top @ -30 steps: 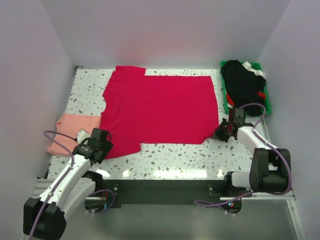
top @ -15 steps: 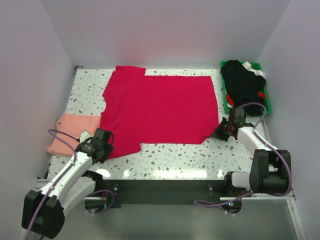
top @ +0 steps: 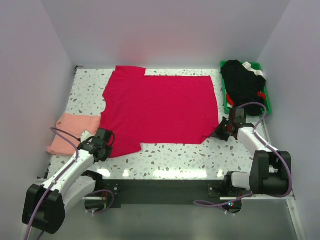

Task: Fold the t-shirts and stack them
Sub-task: Fold the tshirt

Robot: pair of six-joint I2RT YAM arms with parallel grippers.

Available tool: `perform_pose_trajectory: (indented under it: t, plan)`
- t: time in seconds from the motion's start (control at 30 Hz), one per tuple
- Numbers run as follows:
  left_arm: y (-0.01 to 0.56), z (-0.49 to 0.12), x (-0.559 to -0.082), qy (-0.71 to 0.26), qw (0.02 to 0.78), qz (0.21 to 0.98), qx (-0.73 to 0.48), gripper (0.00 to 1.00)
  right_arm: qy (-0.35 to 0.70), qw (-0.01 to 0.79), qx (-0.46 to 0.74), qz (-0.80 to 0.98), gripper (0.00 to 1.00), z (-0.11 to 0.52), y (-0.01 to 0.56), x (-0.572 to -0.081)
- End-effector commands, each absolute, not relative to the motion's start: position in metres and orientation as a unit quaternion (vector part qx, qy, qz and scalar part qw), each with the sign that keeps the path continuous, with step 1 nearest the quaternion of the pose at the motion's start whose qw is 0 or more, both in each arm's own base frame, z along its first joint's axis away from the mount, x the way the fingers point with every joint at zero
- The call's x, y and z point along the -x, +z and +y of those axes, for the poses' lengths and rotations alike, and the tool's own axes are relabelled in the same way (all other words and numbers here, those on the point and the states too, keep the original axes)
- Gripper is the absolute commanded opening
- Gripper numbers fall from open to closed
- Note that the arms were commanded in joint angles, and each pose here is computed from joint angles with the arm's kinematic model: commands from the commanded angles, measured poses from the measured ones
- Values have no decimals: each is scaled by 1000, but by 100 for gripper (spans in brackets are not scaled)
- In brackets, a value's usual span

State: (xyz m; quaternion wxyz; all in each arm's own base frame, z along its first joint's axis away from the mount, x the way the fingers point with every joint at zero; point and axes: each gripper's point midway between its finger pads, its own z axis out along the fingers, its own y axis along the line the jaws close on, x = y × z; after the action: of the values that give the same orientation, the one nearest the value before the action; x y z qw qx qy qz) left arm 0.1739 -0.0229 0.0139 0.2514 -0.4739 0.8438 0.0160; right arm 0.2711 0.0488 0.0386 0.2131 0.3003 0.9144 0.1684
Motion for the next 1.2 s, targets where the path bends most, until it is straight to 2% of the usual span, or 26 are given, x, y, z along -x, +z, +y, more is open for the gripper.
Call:
perform_pose_trajectory:
  t: [0.0,0.4,0.73,0.93,1.17]
  plan:
    - [20,-22,-184,10,275,839,470,0,175,239,-290,910,0,48,54,-281]
    - [110,-24,-222,-48,382,816,432,0,169,255,-288,907,0,45,68,-285]
    - [167,-39,-305,-49,447,811,373,0,202,264,-278,901,0,53,92,-329]
    - [169,-37,-365,-52,450,817,355,0,209,270,-283,896,0,53,103,-365]
    - [146,-29,-419,-71,422,831,355,0,204,270,-295,894,0,49,100,-396]
